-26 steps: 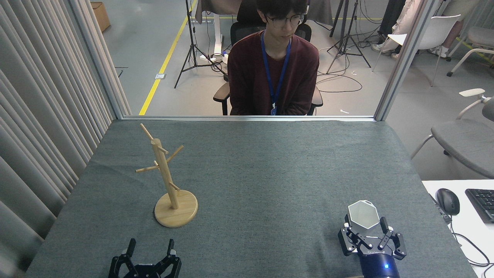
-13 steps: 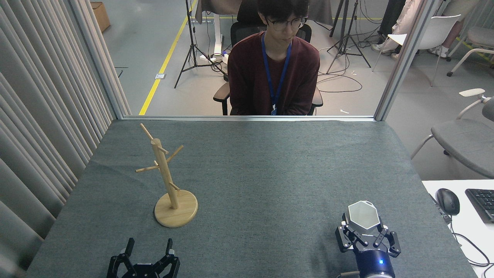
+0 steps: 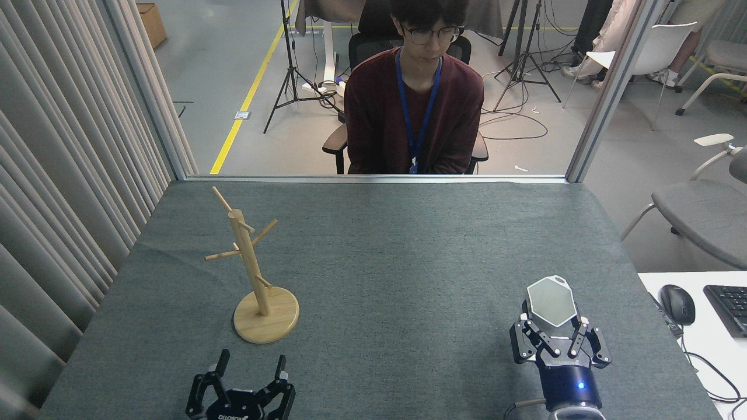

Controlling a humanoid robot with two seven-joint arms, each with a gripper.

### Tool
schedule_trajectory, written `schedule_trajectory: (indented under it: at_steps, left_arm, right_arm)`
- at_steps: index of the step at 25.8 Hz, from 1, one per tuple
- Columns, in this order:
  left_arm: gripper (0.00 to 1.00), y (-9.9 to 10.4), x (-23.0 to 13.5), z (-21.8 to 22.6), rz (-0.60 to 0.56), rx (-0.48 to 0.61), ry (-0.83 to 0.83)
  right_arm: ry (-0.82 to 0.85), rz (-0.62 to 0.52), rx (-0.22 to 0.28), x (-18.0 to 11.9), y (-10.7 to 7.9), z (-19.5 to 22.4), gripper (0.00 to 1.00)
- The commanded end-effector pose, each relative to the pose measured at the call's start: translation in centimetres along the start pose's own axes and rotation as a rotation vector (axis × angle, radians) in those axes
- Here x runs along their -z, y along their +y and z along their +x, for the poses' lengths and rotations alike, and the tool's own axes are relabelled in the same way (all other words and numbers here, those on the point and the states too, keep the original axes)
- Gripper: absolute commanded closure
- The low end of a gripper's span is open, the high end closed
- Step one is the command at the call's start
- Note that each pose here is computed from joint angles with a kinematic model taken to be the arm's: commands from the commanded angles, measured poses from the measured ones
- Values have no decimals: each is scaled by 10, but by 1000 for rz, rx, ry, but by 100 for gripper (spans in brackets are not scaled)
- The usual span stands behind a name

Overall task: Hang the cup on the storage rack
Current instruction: 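Lift the white hexagonal cup with the right gripper toward the center, then bring the left gripper to the cup and grasp it beside the right gripper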

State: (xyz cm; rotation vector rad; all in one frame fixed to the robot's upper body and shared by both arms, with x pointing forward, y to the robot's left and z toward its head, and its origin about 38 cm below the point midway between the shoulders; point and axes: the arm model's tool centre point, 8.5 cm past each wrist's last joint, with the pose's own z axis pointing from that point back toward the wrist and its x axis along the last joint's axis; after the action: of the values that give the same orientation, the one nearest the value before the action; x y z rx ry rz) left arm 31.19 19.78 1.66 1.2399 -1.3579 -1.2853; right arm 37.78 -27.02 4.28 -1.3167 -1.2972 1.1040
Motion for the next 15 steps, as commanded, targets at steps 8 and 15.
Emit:
schedule_trajectory:
  at_steps: [8, 15]
  left_arm:
    - [1, 4, 37, 70, 36, 47, -265]
    - [1, 6, 28, 116, 54, 84, -395]
  right_arm:
    - [-308, -183, 15, -11, -60, 162, 46]
    - [-381, -183, 25, -24, -63, 208, 46]
